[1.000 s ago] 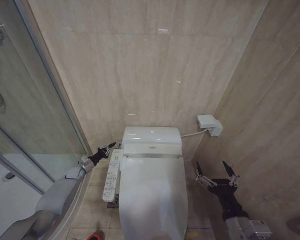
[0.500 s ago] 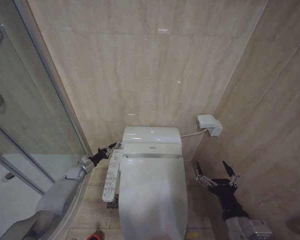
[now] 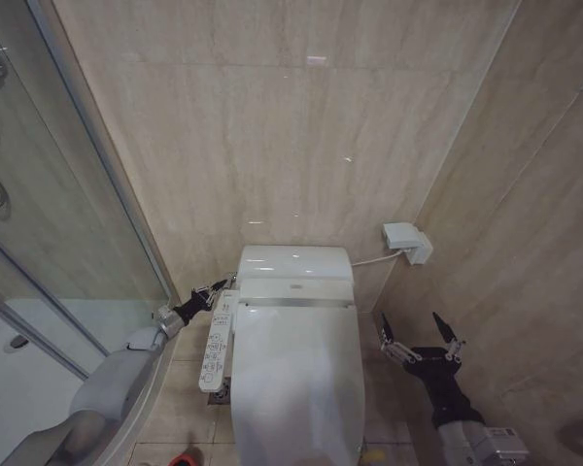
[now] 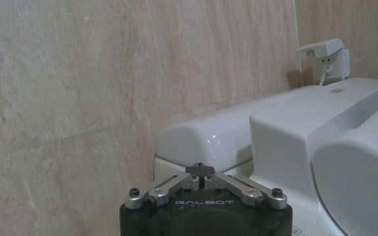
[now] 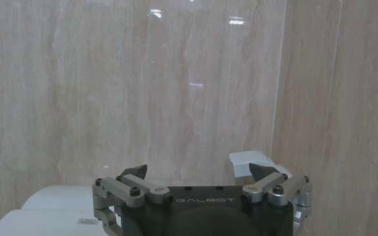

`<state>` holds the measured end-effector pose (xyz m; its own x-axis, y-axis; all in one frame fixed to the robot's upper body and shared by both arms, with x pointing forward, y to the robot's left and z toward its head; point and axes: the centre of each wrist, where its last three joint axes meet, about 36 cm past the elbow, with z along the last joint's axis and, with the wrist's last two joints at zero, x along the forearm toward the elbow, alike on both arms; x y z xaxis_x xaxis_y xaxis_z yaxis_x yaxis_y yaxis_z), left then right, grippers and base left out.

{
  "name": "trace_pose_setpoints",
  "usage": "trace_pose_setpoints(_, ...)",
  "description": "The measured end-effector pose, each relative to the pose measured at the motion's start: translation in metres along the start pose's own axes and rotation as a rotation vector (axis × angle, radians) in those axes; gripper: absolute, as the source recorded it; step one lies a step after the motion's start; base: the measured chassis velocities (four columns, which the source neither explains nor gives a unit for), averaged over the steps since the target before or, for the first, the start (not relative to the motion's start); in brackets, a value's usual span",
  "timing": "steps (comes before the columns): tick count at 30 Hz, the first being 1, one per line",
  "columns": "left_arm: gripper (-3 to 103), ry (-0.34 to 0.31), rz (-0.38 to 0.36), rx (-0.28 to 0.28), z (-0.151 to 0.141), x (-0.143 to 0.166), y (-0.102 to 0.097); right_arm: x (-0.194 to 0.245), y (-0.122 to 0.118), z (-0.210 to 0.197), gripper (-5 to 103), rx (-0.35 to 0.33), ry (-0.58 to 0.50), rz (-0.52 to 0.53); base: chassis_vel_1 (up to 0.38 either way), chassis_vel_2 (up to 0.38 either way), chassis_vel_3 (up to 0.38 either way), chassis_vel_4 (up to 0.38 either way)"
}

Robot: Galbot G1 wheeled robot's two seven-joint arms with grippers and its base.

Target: Open the toilet lid, clean the toilet bowl with a toilet brush, close the toilet lid, and flush.

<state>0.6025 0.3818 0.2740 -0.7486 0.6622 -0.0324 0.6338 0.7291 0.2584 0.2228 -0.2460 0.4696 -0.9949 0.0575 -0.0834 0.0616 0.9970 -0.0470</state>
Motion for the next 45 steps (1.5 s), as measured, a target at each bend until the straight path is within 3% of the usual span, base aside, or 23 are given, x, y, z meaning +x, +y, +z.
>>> trace_pose_setpoints(45,0,0.003,0.009,0.011,0.0056,0.0027,-0.0091,0.0000,0.0000,0.0000,100,0.000,0.000,0.000,0.000,0.000,0.000,0.000)
